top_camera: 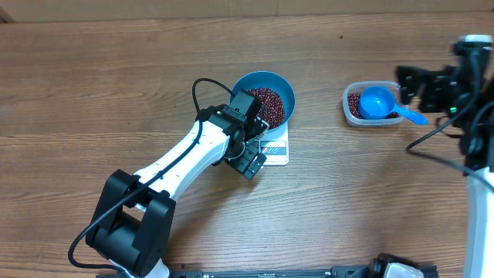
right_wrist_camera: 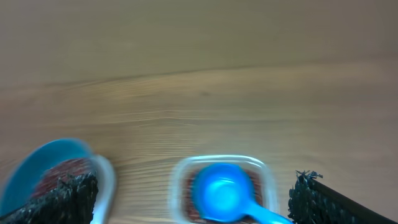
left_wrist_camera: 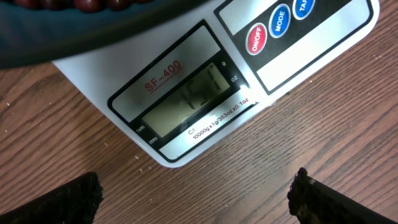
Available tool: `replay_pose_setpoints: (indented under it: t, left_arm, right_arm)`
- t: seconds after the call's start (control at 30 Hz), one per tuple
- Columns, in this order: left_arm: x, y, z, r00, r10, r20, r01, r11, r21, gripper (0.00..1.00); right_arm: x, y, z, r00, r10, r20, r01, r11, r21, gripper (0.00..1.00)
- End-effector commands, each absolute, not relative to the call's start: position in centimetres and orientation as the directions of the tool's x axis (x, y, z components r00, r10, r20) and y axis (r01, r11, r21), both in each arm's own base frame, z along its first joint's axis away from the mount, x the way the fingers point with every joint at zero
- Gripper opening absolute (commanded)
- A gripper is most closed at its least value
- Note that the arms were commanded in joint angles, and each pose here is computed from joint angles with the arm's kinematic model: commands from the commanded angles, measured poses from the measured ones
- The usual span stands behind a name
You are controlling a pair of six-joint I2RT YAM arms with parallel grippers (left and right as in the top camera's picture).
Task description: Scoop item into bowl and weigh 150g on scale
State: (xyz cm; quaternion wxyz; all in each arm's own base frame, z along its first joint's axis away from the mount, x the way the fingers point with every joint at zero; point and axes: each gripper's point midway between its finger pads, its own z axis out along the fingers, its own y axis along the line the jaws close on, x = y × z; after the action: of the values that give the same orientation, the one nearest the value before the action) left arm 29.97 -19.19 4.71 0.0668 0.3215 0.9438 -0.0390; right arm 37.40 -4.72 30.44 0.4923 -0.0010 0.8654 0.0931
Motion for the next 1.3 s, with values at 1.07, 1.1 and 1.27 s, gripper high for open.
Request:
replay_pose_setpoints:
  t: [1.07, 1.1, 1.27]
  left_arm:
    - [29.8, -19.1, 4.5, -0.790, 0.596, -0.145, 0.606, 0.795, -0.027, 1.00]
    - [29.8, -19.1, 4.5, -0.789, 0.597, -0.145, 0.606, 0.795, -0.027, 1.00]
    - [29.8, -19.1, 4.5, -0.789, 0.597, -0.144, 0.606, 0.795, -0.027, 1.00]
  right_arm:
    - [28.9, 4.0, 8.9, -0.367, -0.021, -0.930, -0.284, 0.955, 0.090, 1.00]
    - [28.6, 4.0, 8.7, -0.362, -0.022, -0.932, -0.284, 0.955, 0.088, 1.00]
    - [27.6, 4.0, 8.8, -0.331, -0.024, -0.943, -0.285, 0.955, 0.076, 1.00]
